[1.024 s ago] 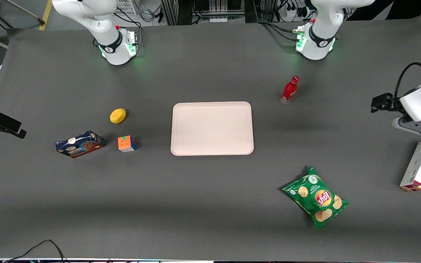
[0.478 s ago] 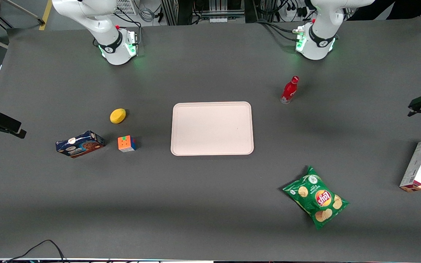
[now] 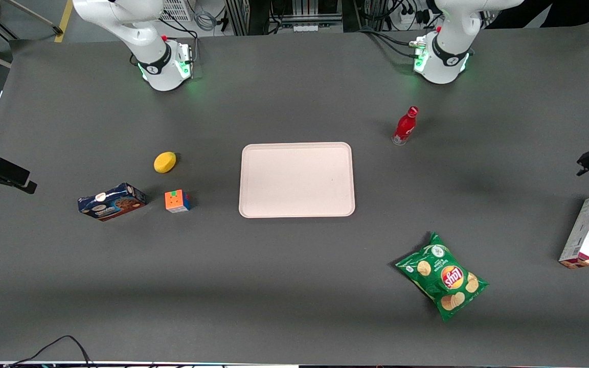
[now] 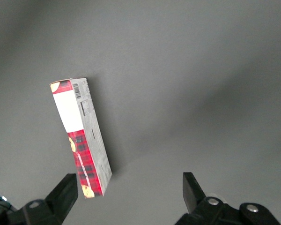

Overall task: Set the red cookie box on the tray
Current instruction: 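Move the open left gripper toward the upright red plaid cookie box, then lower the left gripper around the cookie box and close on it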

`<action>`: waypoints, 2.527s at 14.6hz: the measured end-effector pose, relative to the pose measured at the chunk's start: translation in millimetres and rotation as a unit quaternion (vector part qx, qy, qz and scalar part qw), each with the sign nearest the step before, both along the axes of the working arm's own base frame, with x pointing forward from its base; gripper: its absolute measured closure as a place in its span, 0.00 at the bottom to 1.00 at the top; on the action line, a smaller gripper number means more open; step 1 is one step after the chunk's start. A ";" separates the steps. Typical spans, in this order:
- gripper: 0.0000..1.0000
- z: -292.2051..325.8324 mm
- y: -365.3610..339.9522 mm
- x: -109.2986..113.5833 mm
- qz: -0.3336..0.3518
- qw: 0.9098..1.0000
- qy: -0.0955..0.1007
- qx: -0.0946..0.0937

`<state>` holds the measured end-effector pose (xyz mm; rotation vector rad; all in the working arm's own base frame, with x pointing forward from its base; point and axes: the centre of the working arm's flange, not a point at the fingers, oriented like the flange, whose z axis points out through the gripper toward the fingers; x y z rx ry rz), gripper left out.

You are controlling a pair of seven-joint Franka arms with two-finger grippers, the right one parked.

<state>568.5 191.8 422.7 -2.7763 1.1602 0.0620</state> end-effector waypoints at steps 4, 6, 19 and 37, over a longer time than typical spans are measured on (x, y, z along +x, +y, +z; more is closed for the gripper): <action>0.00 -49.4 38.4 2.1 0.021 1.000 0.004 -0.011; 0.00 -51.9 45.6 10.5 0.021 1.000 -0.008 -0.002; 0.00 -153.0 107.9 25.7 -0.028 0.997 -0.056 -0.047; 0.01 -207.8 138.8 35.1 -0.007 0.999 -0.034 -0.038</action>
